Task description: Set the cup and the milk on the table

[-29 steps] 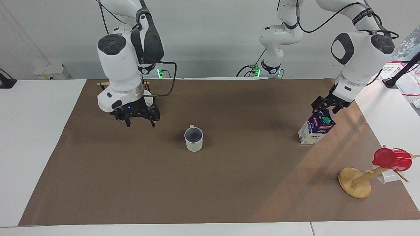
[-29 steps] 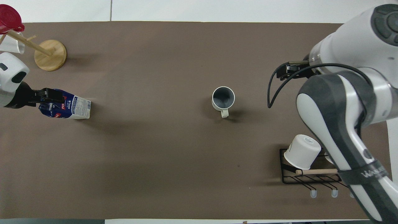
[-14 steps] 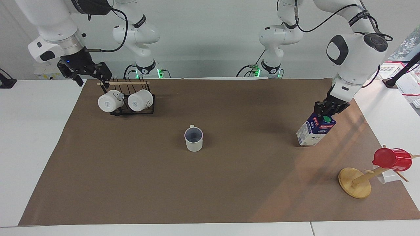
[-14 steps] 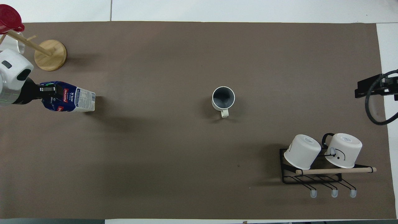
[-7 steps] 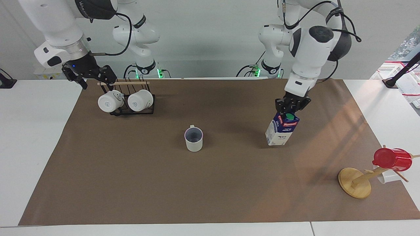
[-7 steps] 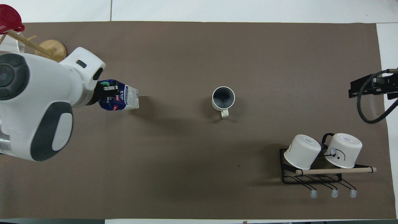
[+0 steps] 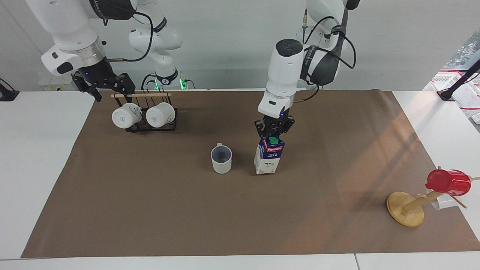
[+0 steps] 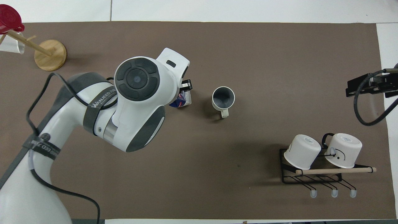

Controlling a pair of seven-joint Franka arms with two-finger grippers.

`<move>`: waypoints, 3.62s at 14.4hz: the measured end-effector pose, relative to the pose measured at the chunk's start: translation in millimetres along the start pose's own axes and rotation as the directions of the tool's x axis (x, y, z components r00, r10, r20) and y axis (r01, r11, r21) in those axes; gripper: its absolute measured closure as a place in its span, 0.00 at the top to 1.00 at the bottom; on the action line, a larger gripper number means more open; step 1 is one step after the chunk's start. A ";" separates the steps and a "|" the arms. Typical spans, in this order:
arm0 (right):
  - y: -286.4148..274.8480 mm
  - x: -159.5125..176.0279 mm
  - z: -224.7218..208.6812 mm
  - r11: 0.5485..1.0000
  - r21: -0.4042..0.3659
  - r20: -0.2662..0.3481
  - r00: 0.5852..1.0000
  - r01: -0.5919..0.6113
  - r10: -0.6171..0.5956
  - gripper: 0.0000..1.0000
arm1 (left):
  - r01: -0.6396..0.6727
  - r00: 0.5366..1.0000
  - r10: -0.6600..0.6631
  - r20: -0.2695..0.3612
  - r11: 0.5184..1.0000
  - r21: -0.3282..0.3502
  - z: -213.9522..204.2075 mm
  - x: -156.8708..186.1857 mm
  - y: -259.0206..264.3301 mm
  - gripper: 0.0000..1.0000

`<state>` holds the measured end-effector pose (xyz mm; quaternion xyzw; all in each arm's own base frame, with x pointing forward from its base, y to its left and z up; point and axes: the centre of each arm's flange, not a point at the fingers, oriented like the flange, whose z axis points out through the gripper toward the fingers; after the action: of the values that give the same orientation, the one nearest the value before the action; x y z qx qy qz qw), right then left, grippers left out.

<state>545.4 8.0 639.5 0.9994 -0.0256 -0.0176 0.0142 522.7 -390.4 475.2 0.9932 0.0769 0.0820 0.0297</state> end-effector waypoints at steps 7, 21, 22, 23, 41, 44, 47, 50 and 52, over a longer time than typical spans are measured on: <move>1.1 -4.5 -7.4 1.000 0.001 0.024 1.000 -0.002 0.002 1.00 | -0.005 1.000 0.006 -0.021 1.000 0.027 10.8 -19.8 27.9 0.37; 3.3 -1.1 6.8 1.000 -0.001 0.055 0.998 -0.007 0.007 1.00 | -0.030 0.999 0.030 -0.041 1.000 0.008 0.6 -29.2 40.6 1.00; 3.3 -1.1 6.8 1.000 -0.001 0.055 0.998 -0.007 0.007 1.00 | -0.023 0.998 0.023 -0.055 1.000 -0.003 -12.1 -26.3 37.7 1.00; 3.3 -1.1 6.8 1.000 -0.001 0.055 0.998 -0.007 0.007 1.00 | -0.013 0.998 0.013 -0.066 1.000 -0.009 -26.2 -22.7 31.7 1.00; 3.3 -1.2 6.8 1.000 -0.001 0.055 0.998 -0.007 0.007 1.00 | -0.096 0.988 0.095 0.123 0.995 0.003 -148.1 116.4 -347.4 1.00; 3.3 -1.2 6.8 1.000 -0.001 0.055 0.998 -0.007 0.007 1.00 | -0.094 0.983 0.092 0.157 0.996 0.006 -176.5 113.6 -351.5 1.00; 3.3 -1.2 6.8 1.000 -0.001 0.055 0.998 -0.007 0.007 1.00 | -0.096 0.980 0.093 0.176 0.995 0.007 -178.6 113.2 -351.3 1.00; 3.3 -1.2 6.8 1.000 -0.001 0.055 0.998 -0.007 0.007 1.00 | -0.097 0.975 0.094 0.202 0.995 0.008 -171.3 111.7 -351.2 1.00; 3.3 -1.2 6.8 1.000 -0.001 0.055 0.998 -0.007 0.007 1.00 | -0.097 0.973 0.093 0.210 0.995 0.009 -167.5 110.9 -351.4 1.00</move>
<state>543.8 4.6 632.8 0.9985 -0.0294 -0.0449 0.0138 550.7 -18.6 632.6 0.9991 0.0264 -0.0224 0.0242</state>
